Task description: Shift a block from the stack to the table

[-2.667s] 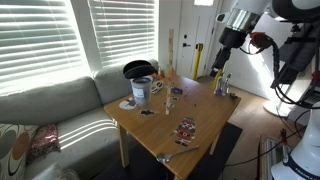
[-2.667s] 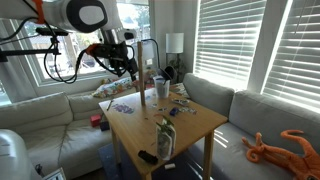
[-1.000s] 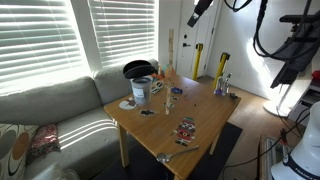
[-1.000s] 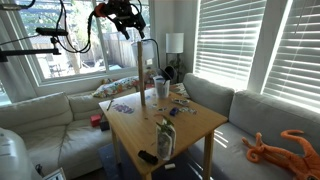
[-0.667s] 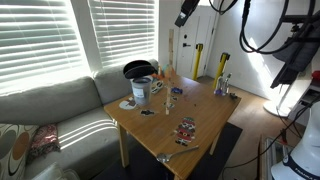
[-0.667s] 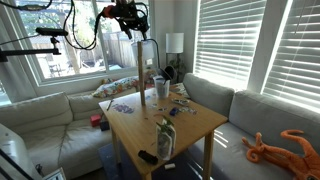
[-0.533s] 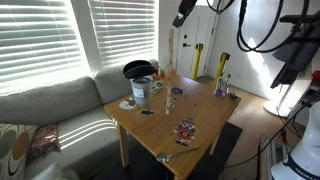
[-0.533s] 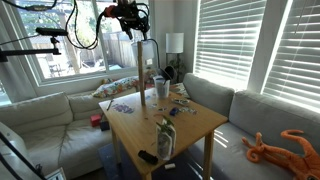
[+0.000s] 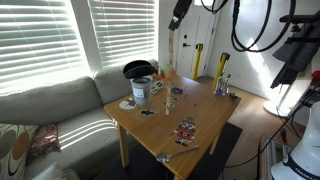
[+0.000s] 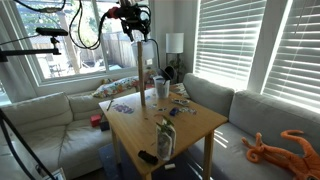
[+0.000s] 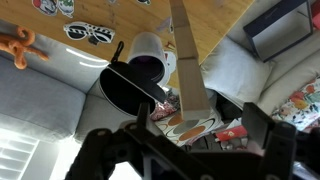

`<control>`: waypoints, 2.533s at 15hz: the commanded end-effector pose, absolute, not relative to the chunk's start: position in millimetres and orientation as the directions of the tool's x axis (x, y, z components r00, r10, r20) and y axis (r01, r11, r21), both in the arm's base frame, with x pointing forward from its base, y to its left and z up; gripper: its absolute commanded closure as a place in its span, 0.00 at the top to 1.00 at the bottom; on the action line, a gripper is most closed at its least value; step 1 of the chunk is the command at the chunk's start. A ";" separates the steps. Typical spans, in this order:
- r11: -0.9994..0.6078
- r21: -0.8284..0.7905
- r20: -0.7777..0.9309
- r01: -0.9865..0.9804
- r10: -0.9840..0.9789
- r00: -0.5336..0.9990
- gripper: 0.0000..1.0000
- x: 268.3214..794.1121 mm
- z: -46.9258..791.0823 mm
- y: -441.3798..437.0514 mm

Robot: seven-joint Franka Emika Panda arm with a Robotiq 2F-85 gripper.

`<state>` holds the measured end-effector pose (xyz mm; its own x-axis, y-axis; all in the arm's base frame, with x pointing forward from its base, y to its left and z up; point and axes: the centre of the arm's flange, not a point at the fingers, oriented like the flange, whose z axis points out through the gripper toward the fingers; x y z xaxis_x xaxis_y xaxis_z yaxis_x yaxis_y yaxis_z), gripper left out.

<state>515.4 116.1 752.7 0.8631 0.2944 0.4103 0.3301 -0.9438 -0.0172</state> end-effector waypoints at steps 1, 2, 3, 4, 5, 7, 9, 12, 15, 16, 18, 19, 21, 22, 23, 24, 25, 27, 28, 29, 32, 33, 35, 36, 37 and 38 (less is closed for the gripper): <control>-0.937 -0.016 0.391 0.349 0.315 0.865 0.90 525.6 759.9 123.9; -0.937 -0.018 0.386 0.348 0.315 0.867 0.82 527.1 759.4 125.0; -0.938 -0.013 0.380 0.348 0.317 0.869 0.77 528.0 758.8 126.0; -0.937 -0.012 0.375 0.349 0.319 0.870 0.66 528.5 758.5 126.8; -0.937 -0.012 0.369 0.350 0.321 0.872 0.59 529.0 758.0 127.3; -0.935 -0.018 0.359 0.355 0.325 0.875 0.40 530.5 756.6 128.7; -0.937 -0.017 0.349 0.350 0.322 0.880 0.26 531.0 756.2 129.9; -0.948 -0.004 0.397 0.319 0.291 0.870 0.05 518.2 781.0 123.5; -0.961 0.032 0.557 0.276 0.246 0.793 0.07 492.3 825.4 112.7; -0.966 0.030 0.586 0.257 0.225 0.778 0.07 490.0 833.0 110.0; -0.977 0.016 0.601 0.214 0.180 0.779 0.07 484.1 834.0 102.2; -0.982 0.007 0.593 0.188 0.155 0.790 0.07 481.6 828.9 96.1; -0.976 0.003 0.586 0.219 0.179 0.790 0.29 485.4 836.5 98.5; -0.979 -0.002 0.579 0.203 0.164 0.798 0.29 486.7 832.6 94.3; -0.981 -0.005 0.572 0.194 0.157 0.805 0.29 488.6 828.5 91.6; -0.982 -0.006 0.568 0.191 0.154 0.809 0.29 490.0 825.8 90.5; -0.982 -0.007 0.565 0.189 0.152 0.811 0.07 490.5 824.3 90.5; -0.987 -0.016 0.550 0.157 0.123 0.826 0.07 488.5 813.3 85.4; -0.989 -0.029 0.541 0.148 0.109 0.834 0.07 488.4 807.1 82.9; -0.990 -0.041 0.522 0.133 0.092 0.848 0.07 489.8 797.3 78.4; -0.993 -0.073 0.461 0.088 0.045 0.886 0.07 492.3 764.8 61.6; -0.994 -0.089 0.437 0.062 0.017 0.899 0.07 490.7 752.3 52.8; -0.994 -0.106 0.383 -0.007 -0.047 0.922 0.07 485.6 722.2 31.1; -0.993 -0.112 0.345 -0.039 -0.076 0.935 0.07 483.9 704.6 21.7; -0.990 -0.124 0.314 -0.069 -0.105 0.944 0.07 480.6 687.9 12.0; -0.985 -0.138 0.276 -0.107 -0.142 0.951 0.07 478.8 669.9 4.9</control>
